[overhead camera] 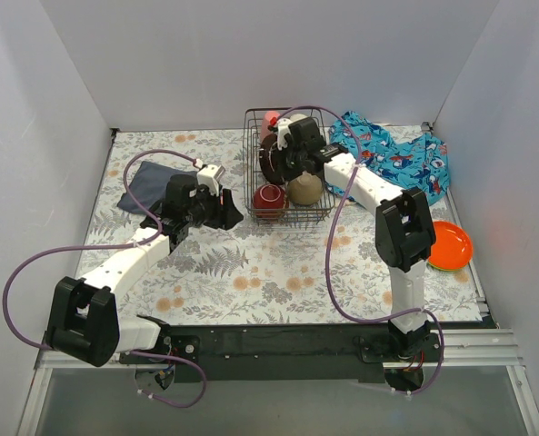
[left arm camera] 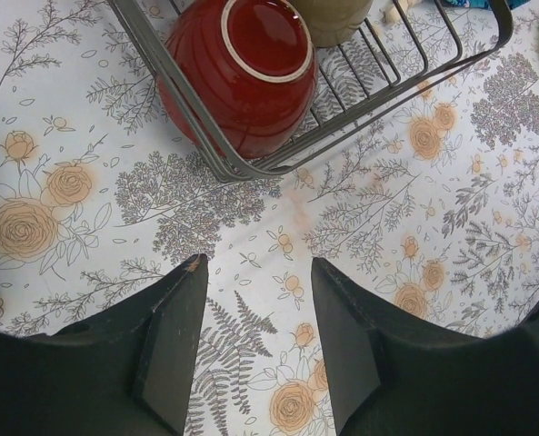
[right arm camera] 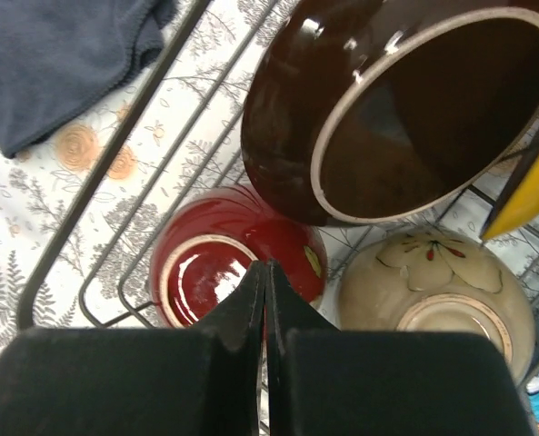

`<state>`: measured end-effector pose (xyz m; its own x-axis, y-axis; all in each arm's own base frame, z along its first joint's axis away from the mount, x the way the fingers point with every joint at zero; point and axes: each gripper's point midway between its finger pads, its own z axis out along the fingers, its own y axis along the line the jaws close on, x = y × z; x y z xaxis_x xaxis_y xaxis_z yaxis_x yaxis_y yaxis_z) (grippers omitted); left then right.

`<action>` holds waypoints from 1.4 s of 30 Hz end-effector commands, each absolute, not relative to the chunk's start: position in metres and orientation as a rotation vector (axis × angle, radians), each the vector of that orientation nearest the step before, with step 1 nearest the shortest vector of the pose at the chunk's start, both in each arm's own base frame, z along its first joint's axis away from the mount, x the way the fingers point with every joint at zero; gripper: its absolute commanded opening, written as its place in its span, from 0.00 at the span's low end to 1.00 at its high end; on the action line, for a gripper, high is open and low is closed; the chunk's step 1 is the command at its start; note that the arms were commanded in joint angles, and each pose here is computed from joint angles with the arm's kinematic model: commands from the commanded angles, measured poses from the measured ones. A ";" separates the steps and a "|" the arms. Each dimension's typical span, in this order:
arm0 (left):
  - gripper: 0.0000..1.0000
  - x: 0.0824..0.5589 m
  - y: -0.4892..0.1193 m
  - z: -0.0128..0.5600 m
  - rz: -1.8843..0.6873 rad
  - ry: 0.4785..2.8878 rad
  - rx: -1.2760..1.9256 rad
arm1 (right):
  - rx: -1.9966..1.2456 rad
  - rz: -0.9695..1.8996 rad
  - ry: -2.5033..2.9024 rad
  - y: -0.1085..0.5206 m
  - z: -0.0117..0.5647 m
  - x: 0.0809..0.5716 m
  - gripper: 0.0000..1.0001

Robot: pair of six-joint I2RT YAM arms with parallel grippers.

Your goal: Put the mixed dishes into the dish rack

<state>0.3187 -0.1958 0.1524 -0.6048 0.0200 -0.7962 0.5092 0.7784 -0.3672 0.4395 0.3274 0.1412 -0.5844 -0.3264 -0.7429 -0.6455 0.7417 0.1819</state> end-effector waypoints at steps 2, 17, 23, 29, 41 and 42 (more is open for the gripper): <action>0.49 0.321 -0.191 0.157 -0.724 2.104 0.388 | -0.714 0.624 2.152 0.337 0.171 0.446 0.01; 0.59 0.388 -0.217 0.216 -0.761 1.929 0.416 | -0.523 0.576 2.039 0.319 0.231 0.473 0.48; 0.59 0.443 -0.241 0.226 -0.820 1.893 0.357 | -0.490 0.557 2.024 0.300 0.245 0.471 0.49; 0.58 0.487 -0.244 0.207 -0.776 1.927 0.267 | -0.449 0.295 2.050 0.247 0.236 0.472 0.47; 0.54 0.454 -0.200 0.230 -0.625 1.923 0.186 | -0.425 0.021 2.170 0.174 0.178 0.466 0.48; 0.54 0.449 -0.195 0.233 -0.609 1.918 0.170 | -0.428 0.006 2.181 0.172 0.172 0.466 0.48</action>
